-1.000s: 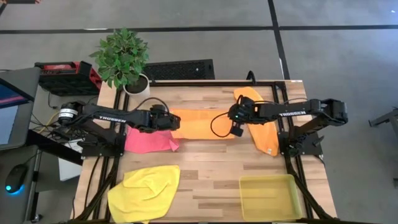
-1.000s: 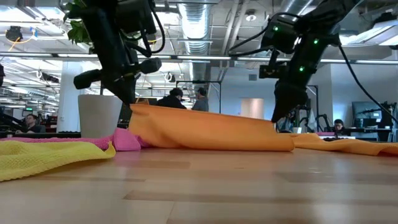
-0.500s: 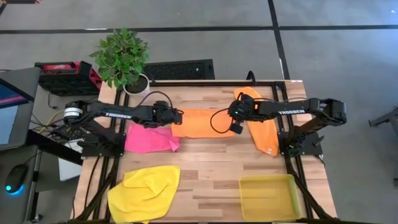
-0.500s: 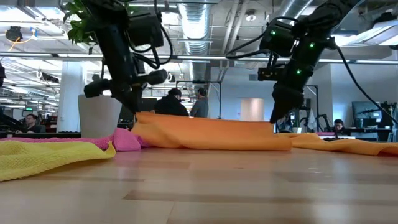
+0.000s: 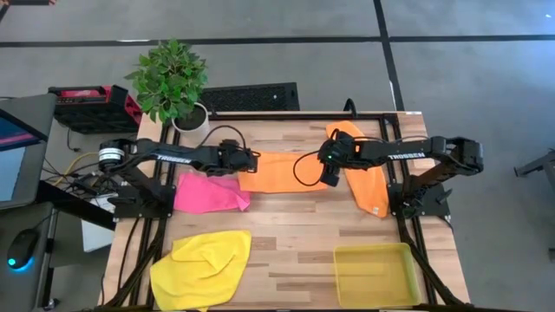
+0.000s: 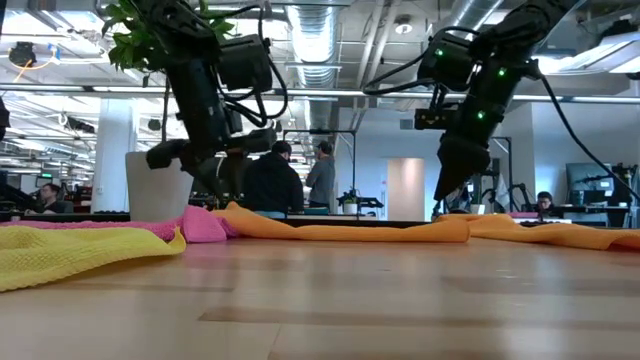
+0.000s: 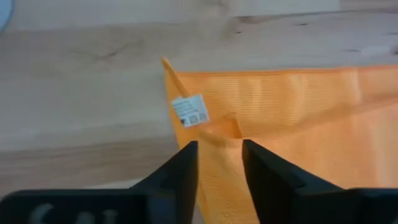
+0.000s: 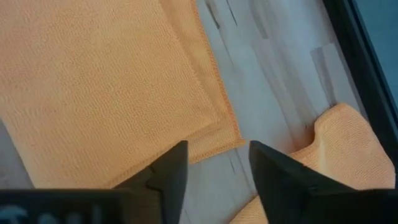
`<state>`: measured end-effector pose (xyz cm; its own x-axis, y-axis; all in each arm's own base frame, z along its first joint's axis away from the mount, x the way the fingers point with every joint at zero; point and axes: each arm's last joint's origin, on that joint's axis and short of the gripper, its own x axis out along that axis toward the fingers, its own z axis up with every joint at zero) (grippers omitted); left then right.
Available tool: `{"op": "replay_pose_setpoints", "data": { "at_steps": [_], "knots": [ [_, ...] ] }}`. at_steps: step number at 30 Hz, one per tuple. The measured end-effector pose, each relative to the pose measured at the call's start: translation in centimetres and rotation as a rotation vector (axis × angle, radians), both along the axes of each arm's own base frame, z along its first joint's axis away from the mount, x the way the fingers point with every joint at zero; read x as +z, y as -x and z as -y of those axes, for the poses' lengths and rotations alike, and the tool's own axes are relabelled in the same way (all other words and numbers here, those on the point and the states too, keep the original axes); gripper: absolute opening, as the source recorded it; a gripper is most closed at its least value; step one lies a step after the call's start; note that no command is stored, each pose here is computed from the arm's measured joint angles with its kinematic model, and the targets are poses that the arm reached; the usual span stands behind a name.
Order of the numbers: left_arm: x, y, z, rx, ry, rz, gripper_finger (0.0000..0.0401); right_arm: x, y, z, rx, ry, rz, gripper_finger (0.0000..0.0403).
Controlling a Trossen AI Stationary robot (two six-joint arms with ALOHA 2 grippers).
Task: Fold microfiber towels
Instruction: Fold the left orange microfiber cloth
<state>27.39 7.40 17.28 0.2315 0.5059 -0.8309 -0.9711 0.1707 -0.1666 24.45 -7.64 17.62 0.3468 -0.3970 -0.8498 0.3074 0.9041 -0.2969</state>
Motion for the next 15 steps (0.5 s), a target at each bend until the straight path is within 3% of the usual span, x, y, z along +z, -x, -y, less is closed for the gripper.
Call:
{"op": "replay_pose_setpoints", "data": {
  "at_steps": [4,8,15],
  "knots": [
    [1.3,-0.3,-0.5,-0.132,0.009,-0.011,0.0153,1.1,-0.3,0.1,-0.007,-0.01,-0.019,0.0235],
    [2.6,-0.8,0.1,-0.433,-0.021,-0.078,0.016,2.9,-0.6,0.1,0.002,-0.032,-0.052,0.0239],
    [2.8,-1.2,4.1,-0.95,0.005,-0.161,0.0158,5.7,-1.2,-0.3,0.072,-0.188,-0.038,0.0231]
  ]
}}
